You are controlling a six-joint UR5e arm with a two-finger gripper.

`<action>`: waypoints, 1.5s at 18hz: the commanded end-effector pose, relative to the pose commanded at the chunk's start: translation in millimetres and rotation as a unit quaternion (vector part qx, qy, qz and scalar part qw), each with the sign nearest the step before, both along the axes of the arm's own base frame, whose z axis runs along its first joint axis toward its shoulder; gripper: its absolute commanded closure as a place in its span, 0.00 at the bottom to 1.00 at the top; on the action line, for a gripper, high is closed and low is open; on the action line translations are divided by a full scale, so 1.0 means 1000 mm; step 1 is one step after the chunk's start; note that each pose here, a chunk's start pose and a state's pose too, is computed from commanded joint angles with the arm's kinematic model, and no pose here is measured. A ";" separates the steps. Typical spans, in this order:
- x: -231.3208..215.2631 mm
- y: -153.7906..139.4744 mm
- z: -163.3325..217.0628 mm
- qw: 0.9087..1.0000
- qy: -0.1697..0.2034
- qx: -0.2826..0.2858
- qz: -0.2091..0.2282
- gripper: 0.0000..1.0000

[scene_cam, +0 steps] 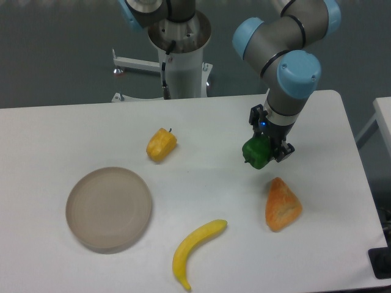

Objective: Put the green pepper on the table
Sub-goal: 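Carry the held green pepper down toward the table beside the yellow pepper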

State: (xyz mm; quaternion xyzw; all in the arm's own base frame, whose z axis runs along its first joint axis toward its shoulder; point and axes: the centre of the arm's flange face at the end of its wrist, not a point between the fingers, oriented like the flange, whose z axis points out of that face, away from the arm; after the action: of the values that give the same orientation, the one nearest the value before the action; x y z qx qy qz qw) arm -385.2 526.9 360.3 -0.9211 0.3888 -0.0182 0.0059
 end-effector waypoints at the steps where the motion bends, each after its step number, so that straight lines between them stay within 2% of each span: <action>1: 0.000 0.000 0.001 1.000 0.001 0.001 -0.001 0.84; 6: 0.002 0.002 0.005 1.000 0.001 0.005 0.002 0.84; 11: 0.038 0.038 -0.005 1.000 -0.005 0.004 -0.024 0.85; 17: 0.119 0.091 -0.042 0.999 -0.012 -0.022 0.033 0.87; 21: 0.131 0.091 -0.077 0.998 -0.027 -0.046 0.034 0.84; 22: 0.134 0.087 -0.085 0.998 -0.032 -0.053 0.034 0.78; 23: 0.135 0.087 -0.089 0.997 -0.033 -0.055 0.034 0.64; 24: 0.135 0.087 -0.090 0.997 -0.034 -0.055 0.034 0.41; 25: 0.135 0.088 -0.090 0.997 -0.034 -0.054 0.034 0.00; 27: 0.135 0.088 -0.088 0.998 -0.030 -0.050 0.035 0.00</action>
State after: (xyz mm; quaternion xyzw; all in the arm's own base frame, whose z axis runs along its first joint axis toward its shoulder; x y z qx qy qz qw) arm -250.7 615.0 272.1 -0.9323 0.3545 -0.0654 -0.0282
